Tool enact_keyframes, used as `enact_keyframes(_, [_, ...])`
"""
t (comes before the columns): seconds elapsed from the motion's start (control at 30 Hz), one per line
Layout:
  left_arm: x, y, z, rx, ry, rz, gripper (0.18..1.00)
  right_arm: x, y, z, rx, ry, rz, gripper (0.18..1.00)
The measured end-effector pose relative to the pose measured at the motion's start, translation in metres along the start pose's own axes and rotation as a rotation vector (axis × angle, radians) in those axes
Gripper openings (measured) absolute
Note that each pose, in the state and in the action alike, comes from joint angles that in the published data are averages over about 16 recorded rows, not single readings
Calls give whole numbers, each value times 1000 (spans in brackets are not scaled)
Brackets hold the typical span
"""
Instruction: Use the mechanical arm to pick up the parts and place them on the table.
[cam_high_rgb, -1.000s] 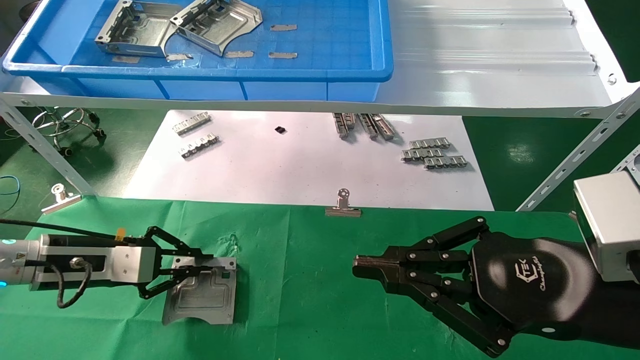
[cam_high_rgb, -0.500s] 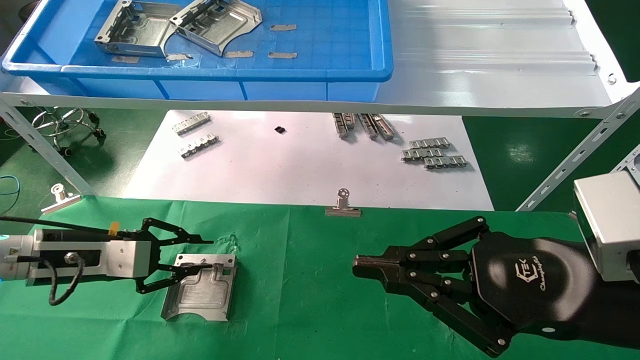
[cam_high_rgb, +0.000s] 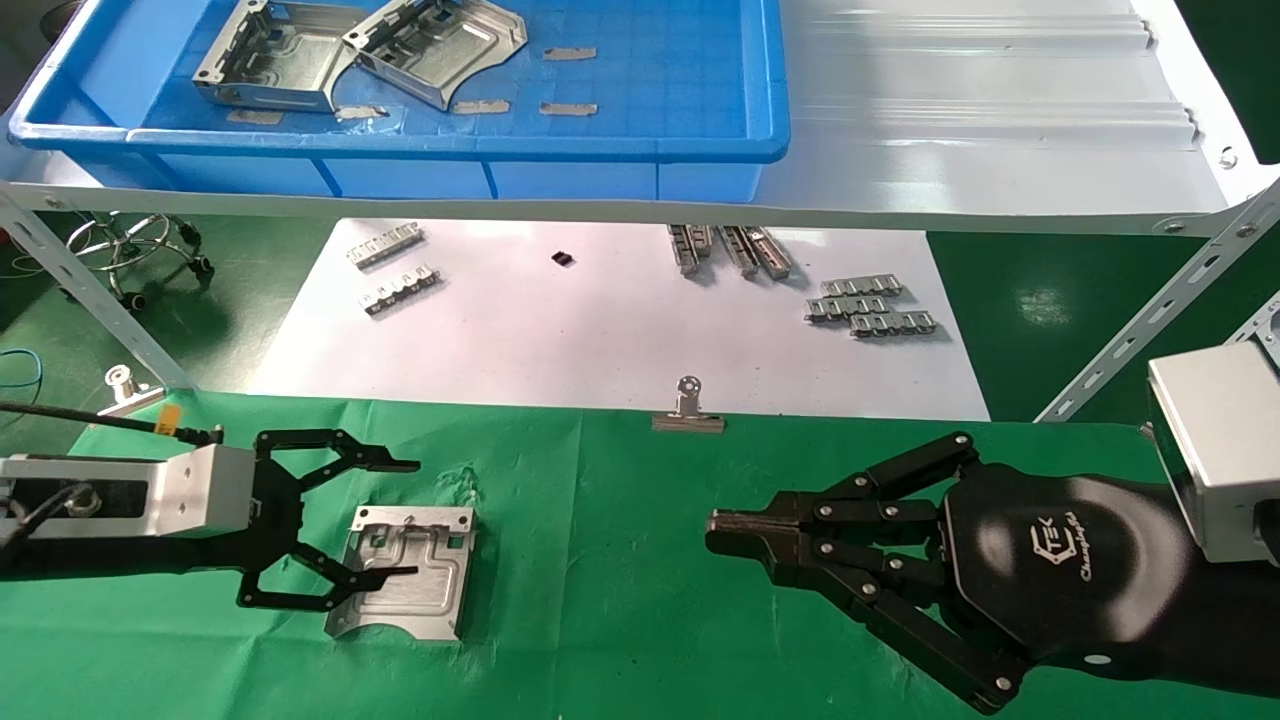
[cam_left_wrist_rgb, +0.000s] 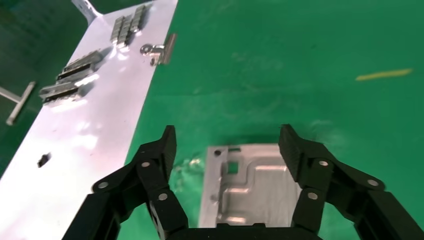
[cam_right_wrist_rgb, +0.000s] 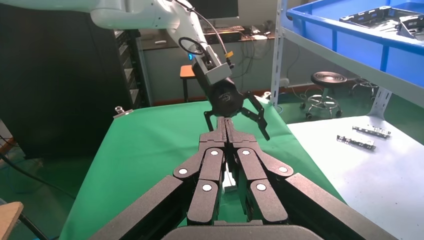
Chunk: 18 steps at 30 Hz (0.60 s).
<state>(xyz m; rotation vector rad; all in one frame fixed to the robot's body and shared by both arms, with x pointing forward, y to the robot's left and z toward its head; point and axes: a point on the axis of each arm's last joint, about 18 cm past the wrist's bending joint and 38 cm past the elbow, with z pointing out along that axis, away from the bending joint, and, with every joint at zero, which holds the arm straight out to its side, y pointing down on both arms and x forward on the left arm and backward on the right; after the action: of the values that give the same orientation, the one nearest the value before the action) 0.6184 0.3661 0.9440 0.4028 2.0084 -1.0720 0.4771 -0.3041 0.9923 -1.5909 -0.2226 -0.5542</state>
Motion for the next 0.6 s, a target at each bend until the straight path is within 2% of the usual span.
enact_keyframes(0.37, [6,-21,9,118,-20,-96,883,0,0,0,0,0,0,256])
enact_keyframes(0.6, [11,-37,9,191,-28,-155,958,0,0,0,0,0,0,347])
